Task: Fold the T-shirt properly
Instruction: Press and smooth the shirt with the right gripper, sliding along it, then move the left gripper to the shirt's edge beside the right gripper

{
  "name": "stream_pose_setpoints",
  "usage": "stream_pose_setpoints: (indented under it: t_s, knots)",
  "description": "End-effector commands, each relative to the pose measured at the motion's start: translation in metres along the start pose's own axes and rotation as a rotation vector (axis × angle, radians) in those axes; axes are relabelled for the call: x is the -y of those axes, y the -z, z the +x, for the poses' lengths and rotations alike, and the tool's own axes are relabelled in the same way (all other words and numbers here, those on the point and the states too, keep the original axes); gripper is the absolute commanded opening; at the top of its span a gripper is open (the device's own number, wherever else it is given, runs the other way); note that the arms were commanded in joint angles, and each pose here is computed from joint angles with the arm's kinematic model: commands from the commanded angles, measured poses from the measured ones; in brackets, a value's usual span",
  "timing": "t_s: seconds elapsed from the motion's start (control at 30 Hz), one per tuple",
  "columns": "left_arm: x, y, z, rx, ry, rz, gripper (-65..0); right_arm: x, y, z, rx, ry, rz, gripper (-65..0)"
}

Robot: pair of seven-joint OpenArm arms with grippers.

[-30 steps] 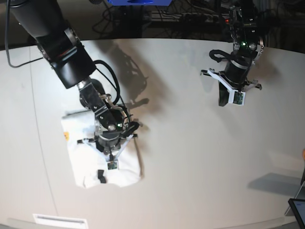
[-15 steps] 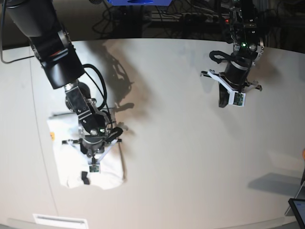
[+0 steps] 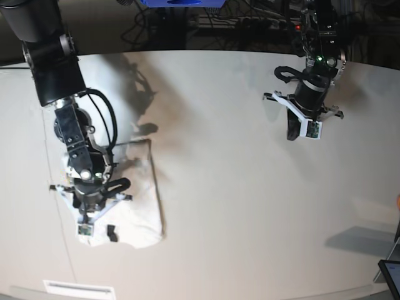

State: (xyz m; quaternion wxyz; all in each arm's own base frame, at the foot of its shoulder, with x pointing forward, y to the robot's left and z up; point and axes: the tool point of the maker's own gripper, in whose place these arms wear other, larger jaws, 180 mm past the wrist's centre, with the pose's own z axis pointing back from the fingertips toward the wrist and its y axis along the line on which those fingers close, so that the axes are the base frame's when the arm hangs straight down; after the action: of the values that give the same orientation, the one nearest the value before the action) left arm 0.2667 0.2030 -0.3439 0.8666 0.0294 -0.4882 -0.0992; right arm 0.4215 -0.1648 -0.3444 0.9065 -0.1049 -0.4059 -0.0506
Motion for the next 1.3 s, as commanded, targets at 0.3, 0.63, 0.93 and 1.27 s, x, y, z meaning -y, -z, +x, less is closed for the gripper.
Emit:
stream_pose_setpoints:
  t_s: [0.3, 0.63, 0.93, 1.27]
  knots:
    - [0.0, 0.0, 0.013, 0.048, 0.0, -0.002, -65.0, 0.008, 0.004, -0.021, 0.013, -0.019, -0.022, -64.3]
    - [-0.003, -0.001, 0.013, 0.044, 0.005, 0.005, -65.0, 0.01, 0.011, -0.09, -0.104, -0.053, -0.038, -64.3]
    - [-0.004, 0.0, 0.017, 0.056, 0.006, 0.005, -65.0, -0.001, -0.013, -0.127, -0.141, -0.046, 0.007, -64.3]
    - [0.005, 0.007, 0.029, 0.091, -0.003, -0.02, -65.0, 0.001, -0.028, -0.147, -0.16, -0.017, -0.005, -64.3]
